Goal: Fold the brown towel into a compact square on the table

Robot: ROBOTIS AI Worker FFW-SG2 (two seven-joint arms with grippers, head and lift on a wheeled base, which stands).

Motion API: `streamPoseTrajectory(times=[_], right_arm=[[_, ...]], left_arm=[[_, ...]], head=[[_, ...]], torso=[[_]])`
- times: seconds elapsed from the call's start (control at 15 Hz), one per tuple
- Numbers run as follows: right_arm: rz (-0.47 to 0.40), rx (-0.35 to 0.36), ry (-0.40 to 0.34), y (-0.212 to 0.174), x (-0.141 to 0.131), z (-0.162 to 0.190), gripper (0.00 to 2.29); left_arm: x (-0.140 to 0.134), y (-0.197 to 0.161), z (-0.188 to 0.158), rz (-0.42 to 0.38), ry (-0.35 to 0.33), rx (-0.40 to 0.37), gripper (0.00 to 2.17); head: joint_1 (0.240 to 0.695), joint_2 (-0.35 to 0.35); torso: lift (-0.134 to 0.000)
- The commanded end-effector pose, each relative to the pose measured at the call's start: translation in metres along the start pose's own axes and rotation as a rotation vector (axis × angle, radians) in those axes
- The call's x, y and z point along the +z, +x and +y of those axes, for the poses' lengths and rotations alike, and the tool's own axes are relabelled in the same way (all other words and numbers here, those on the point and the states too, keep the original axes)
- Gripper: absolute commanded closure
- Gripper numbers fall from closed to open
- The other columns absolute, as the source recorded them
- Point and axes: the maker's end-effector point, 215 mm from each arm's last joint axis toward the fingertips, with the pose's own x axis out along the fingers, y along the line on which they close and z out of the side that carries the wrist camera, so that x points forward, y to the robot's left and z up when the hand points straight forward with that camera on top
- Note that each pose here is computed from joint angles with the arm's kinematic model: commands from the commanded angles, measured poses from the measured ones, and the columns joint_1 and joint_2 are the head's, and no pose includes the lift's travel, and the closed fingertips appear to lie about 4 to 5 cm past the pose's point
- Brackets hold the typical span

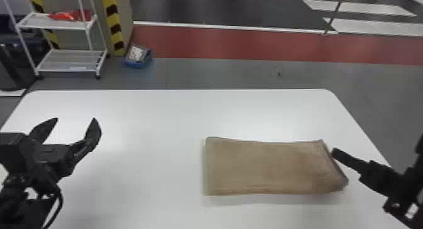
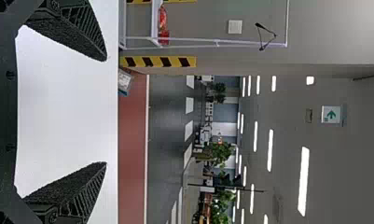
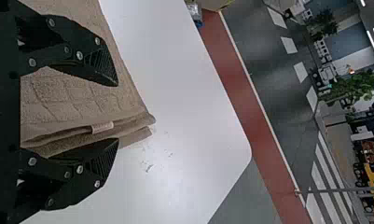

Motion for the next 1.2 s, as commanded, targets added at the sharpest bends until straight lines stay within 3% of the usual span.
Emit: streamPoseTrajectory(times=[0.0,0.27,0.6,0.8,1.0,1.13], right_arm=[[0.051,-0.025,-0.028,0.003,-0.003,-0.015,0.08],[0.135,-0.052,-0.031,0.018,-0.030,-0.034,0.15],[0.178,-0.075,-0.035,0.038,-0.039,-0.045,0.22],[0.175,-0.051,-0.040,0.047,-0.040,-0.035,0.32],[0.175,-0.036,-0.044,0.047,-0.040,-0.030,0.77],[0.182,-0.026,-0.042,0.045,-0.042,-0.027,1.29]], left_arm=[[-0.002,-0.001,0.001,0.003,0.000,0.001,0.09],[-0.003,-0.001,0.000,0.005,-0.001,0.001,0.09],[-0.005,-0.003,0.001,0.009,0.000,0.003,0.09],[-0.005,-0.003,0.003,0.010,0.002,0.005,0.09],[-0.007,-0.004,0.005,0.013,0.004,0.007,0.09],[-0.007,-0.004,0.004,0.013,0.002,0.007,0.09]], head=[[0.695,-0.135],[0.695,-0.148],[0.695,-0.162],[0.695,-0.162],[0.695,-0.151],[0.695,-0.144]], torso=[[-0.125],[-0.125],[-0.125],[-0.125],[-0.125],[-0.125]])
